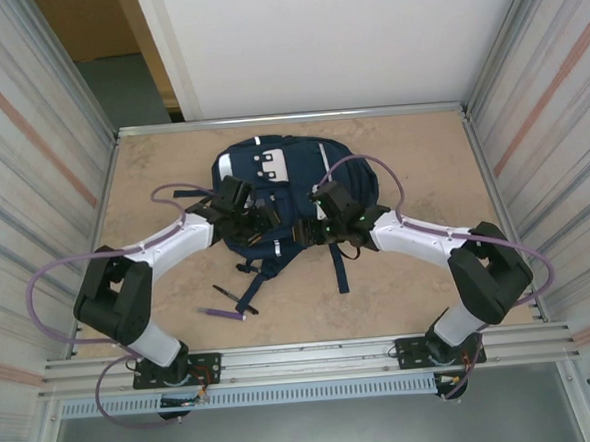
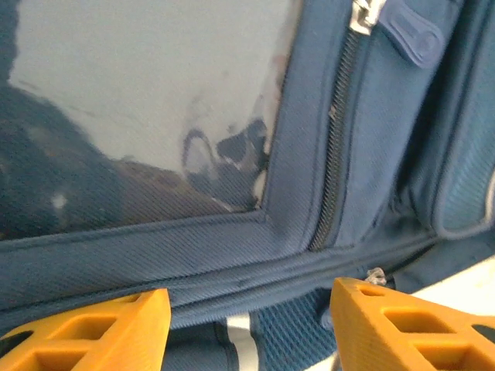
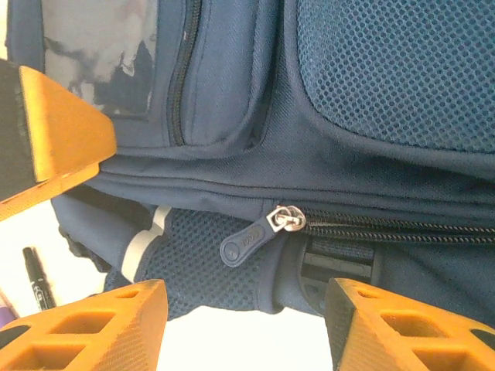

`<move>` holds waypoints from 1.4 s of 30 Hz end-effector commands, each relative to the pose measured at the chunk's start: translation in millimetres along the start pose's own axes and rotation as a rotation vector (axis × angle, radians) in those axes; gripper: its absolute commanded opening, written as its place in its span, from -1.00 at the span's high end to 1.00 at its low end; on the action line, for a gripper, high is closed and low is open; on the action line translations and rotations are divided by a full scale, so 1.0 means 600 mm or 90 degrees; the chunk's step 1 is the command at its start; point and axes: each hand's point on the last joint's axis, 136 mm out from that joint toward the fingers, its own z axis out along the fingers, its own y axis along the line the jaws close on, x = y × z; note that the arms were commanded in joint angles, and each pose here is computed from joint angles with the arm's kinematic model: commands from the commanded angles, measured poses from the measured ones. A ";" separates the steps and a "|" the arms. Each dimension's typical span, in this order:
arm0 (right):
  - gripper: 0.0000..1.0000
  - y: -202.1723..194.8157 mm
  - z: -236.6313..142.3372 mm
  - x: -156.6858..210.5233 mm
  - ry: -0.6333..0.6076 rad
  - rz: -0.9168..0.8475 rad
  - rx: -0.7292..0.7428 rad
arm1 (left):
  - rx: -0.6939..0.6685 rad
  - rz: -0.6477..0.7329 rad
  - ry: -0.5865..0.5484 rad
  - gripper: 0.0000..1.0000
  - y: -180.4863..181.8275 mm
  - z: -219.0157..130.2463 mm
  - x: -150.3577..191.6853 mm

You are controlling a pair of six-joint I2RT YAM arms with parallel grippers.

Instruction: Pack the student bag

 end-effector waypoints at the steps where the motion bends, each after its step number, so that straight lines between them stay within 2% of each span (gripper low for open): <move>1: -0.13 0.014 0.007 -0.010 -0.001 0.008 -0.012 | -0.070 -0.051 -0.059 -0.26 0.028 0.006 -0.041; 5: -0.17 0.012 0.019 -0.005 0.008 0.027 0.007 | -0.117 -0.140 -0.024 -0.27 0.054 0.021 -0.025; 8: -0.18 0.014 0.027 0.000 0.003 0.014 0.032 | -0.175 -0.175 -0.057 -0.32 0.085 0.002 -0.018; 9: -0.19 0.015 0.030 0.002 0.006 0.011 0.031 | -0.192 -0.190 -0.074 -0.44 0.096 -0.007 -0.018; 10: -0.19 0.019 0.031 0.001 0.008 0.007 0.032 | -0.207 -0.206 -0.089 -0.47 0.110 -0.018 -0.017; 11: -0.20 0.019 0.030 0.001 0.009 0.002 0.037 | -0.211 -0.216 -0.106 -0.92 0.116 -0.029 -0.019; 12: -0.20 0.018 0.029 0.001 0.008 -0.002 0.042 | -0.213 -0.222 -0.118 -0.97 0.123 -0.036 -0.020; 15: -0.21 0.020 0.025 -0.003 -0.001 -0.024 0.046 | -0.205 -0.230 -0.148 -0.97 0.134 -0.048 -0.034; 17: -0.21 0.022 0.024 -0.005 0.004 -0.040 0.048 | -0.206 -0.248 -0.141 -0.97 0.142 -0.047 -0.040; 21: -0.21 0.026 0.016 -0.013 -0.002 -0.060 0.048 | -0.208 -0.274 -0.127 -0.87 0.149 -0.038 -0.040; 24: -0.21 0.029 0.016 -0.014 -0.001 -0.067 0.045 | -0.208 -0.282 -0.149 -0.78 0.151 -0.043 -0.051; 27: -0.21 0.031 0.015 -0.015 -0.007 -0.066 0.049 | -0.199 -0.282 -0.180 -0.55 0.154 -0.034 -0.080; 29: -0.21 0.028 0.019 -0.012 -0.011 -0.050 0.059 | -0.195 -0.286 -0.159 -0.39 0.160 -0.006 -0.092; 30: -0.21 0.030 0.022 -0.011 -0.010 -0.040 0.058 | -0.184 -0.303 -0.126 -0.27 0.163 0.013 -0.092; 32: -0.22 0.034 0.023 -0.008 -0.004 -0.008 0.063 | -0.148 -0.322 -0.084 0.02 0.161 0.042 -0.091; 34: -0.23 0.055 0.029 0.002 0.000 0.017 0.050 | -0.128 -0.320 -0.085 0.52 0.154 0.044 -0.092; 36: -0.26 0.059 0.033 0.008 0.004 0.042 0.077 | -0.124 -0.305 -0.105 0.91 0.144 0.024 -0.096; 38: -0.28 0.057 0.034 0.010 0.010 0.060 0.111 | -0.111 -0.295 -0.118 0.99 0.131 0.001 -0.096; 42: -0.30 0.062 0.029 -0.001 -0.011 0.074 0.149 | -0.056 -0.277 -0.110 1.00 0.094 -0.032 -0.083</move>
